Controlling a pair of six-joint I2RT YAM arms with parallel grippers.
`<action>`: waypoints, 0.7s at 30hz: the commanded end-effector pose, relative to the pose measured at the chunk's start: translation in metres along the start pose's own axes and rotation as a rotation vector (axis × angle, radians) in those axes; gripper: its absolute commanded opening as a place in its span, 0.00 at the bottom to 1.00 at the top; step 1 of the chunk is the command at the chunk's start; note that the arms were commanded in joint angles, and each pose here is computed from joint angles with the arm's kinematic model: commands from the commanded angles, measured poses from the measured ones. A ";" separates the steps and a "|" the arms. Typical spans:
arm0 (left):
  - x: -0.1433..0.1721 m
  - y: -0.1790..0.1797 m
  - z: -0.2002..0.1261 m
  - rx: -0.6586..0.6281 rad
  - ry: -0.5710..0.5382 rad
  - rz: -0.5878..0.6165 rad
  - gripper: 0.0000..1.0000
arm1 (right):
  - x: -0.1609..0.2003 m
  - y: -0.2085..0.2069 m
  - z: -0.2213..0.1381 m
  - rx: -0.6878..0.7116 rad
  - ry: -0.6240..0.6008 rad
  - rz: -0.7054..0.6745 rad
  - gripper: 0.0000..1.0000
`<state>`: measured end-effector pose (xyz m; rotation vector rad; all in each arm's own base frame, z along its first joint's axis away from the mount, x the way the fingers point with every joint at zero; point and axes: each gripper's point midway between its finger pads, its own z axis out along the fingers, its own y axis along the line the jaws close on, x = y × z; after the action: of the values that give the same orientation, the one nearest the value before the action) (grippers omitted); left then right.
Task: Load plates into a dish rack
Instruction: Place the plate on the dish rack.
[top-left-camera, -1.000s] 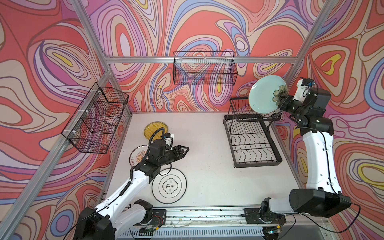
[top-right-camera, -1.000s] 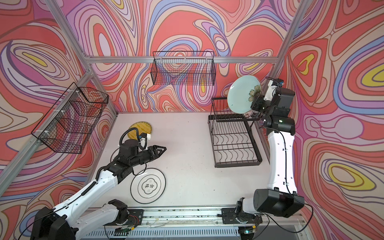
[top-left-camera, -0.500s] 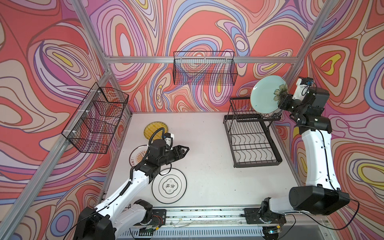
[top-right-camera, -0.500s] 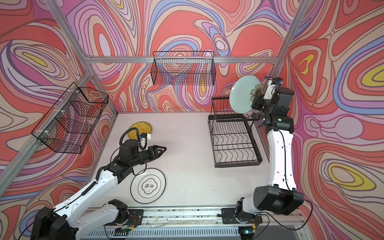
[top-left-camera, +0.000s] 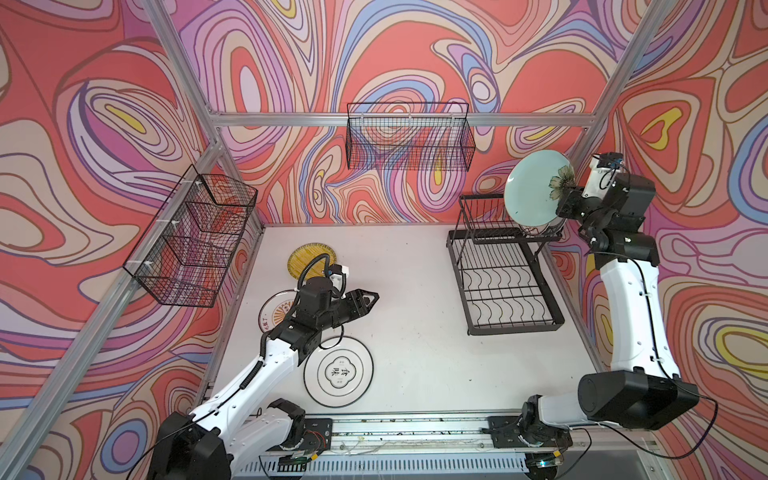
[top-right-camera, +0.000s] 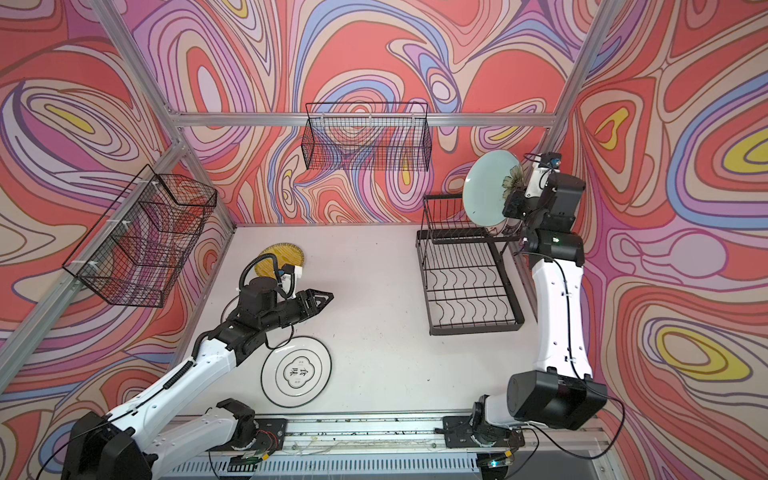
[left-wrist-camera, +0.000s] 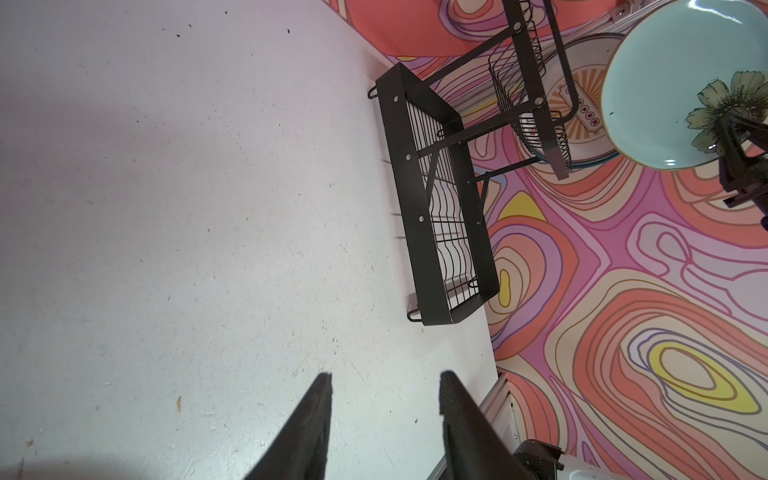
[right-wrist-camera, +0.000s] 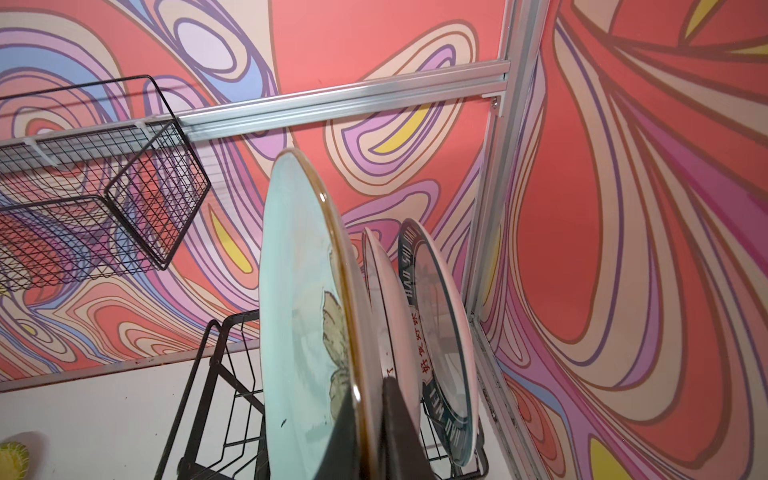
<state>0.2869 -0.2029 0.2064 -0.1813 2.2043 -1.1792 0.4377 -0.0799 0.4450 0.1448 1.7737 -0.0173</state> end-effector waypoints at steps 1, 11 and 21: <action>-0.009 -0.016 0.000 0.043 -0.013 0.016 0.45 | -0.053 0.006 -0.021 0.035 -0.194 -0.063 0.00; -0.009 -0.018 0.003 0.044 -0.006 0.019 0.45 | -0.048 0.019 -0.005 0.121 -0.176 -0.148 0.00; -0.009 -0.015 0.005 0.033 -0.005 0.018 0.44 | -0.052 0.016 0.000 0.211 -0.190 -0.167 0.00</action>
<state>0.2895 -0.2079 0.2077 -0.1685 2.2079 -1.1905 0.4605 -0.0626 0.4214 0.0878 1.8315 -0.2899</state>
